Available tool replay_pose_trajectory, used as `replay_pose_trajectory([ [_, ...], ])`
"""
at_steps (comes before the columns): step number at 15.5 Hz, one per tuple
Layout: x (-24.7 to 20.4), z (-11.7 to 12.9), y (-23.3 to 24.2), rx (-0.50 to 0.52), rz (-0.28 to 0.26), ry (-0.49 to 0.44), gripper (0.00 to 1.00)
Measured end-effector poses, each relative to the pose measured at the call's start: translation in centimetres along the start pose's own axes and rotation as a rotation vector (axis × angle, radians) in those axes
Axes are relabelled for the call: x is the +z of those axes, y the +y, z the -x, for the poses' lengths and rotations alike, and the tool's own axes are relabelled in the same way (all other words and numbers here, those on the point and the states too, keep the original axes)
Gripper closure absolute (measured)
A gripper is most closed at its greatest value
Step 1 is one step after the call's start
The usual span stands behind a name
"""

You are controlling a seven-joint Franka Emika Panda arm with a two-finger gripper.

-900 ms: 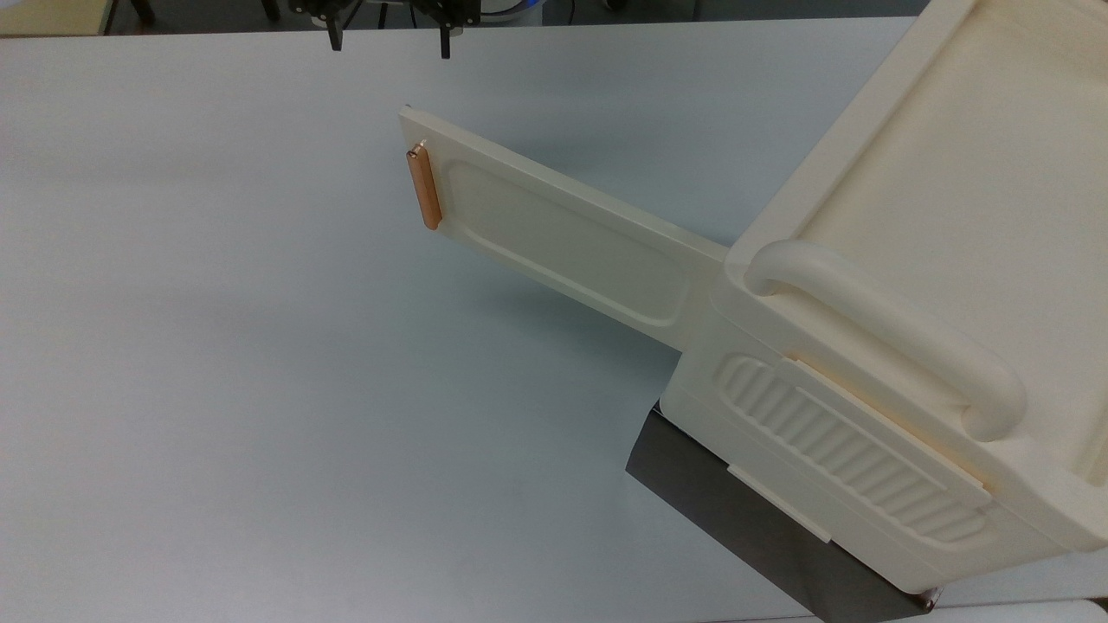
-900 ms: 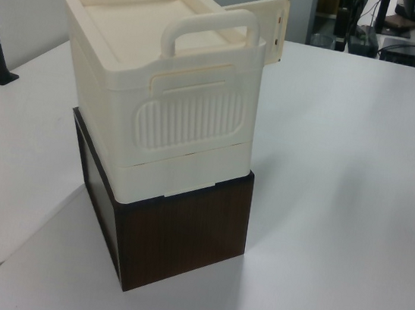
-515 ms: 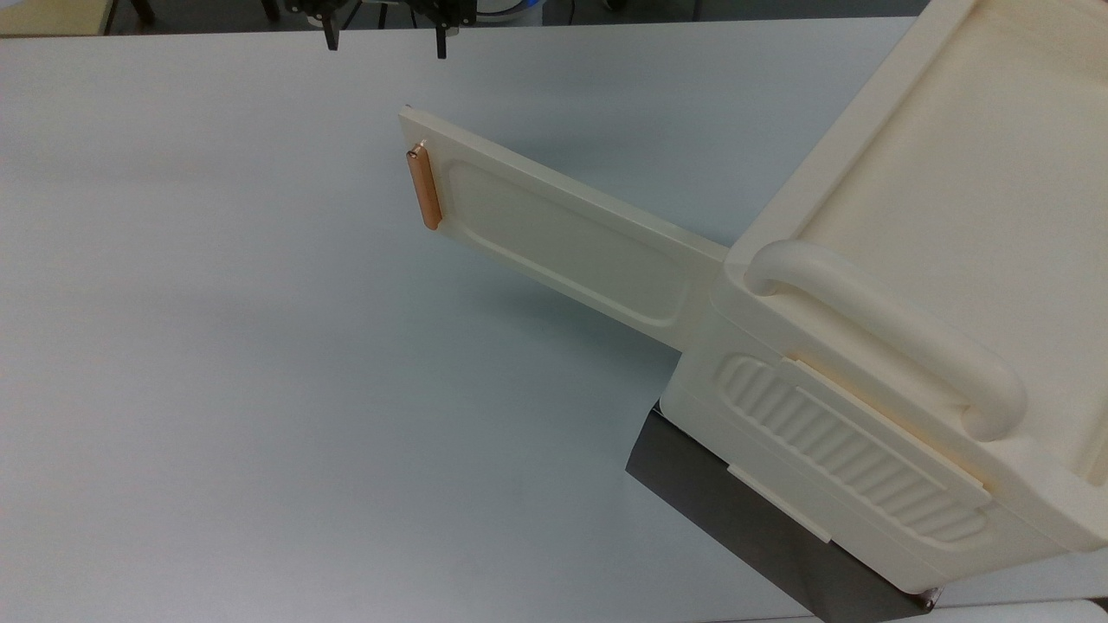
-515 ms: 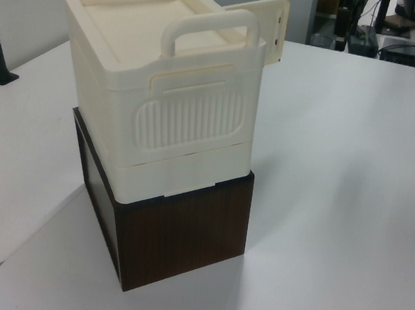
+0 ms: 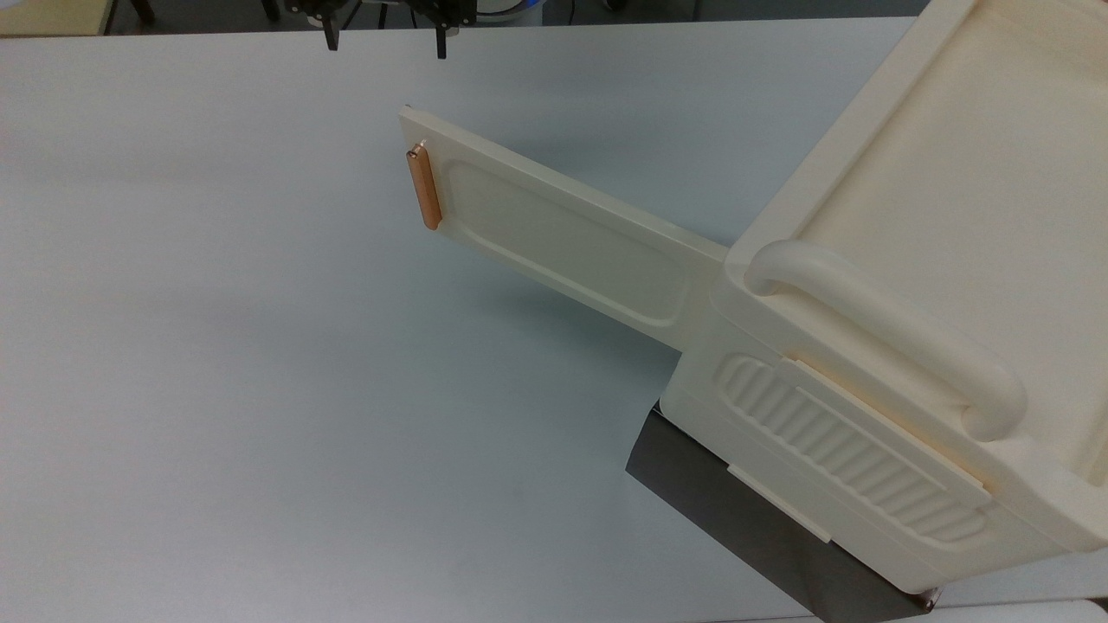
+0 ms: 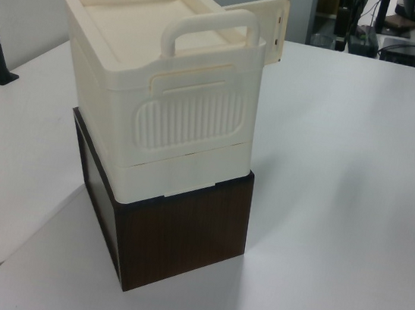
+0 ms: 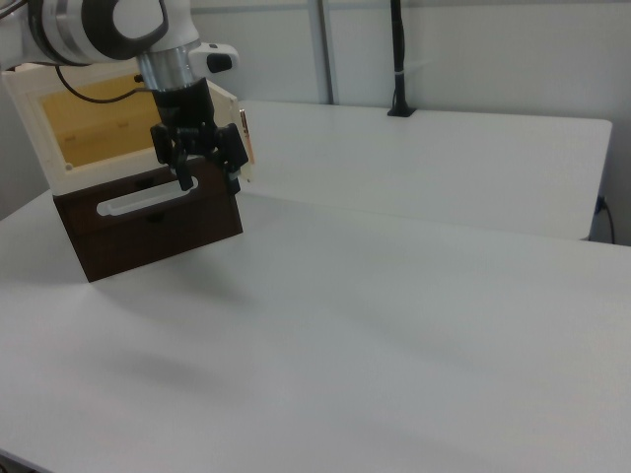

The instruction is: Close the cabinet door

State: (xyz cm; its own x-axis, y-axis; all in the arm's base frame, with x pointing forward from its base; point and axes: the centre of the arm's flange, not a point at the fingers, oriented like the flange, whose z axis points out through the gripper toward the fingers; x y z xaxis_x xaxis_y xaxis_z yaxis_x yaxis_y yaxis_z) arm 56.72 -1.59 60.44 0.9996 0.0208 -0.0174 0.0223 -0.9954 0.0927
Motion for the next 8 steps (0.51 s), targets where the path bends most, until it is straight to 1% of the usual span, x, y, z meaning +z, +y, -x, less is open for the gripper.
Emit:
replay_pose_trajectory([
  [1, 0.0, 0.0, 0.0, 0.0, 0.0, 0.0, 0.0],
  [2, 0.0, 0.0, 0.0, 0.0, 0.0, 0.0, 0.05],
  [3, -0.01, -0.01, 0.0, 0.0, 0.0, 0.001, 0.12],
  [8, -0.05, -0.05, 0.01, 0.0, 0.0, 0.005, 0.7],
])
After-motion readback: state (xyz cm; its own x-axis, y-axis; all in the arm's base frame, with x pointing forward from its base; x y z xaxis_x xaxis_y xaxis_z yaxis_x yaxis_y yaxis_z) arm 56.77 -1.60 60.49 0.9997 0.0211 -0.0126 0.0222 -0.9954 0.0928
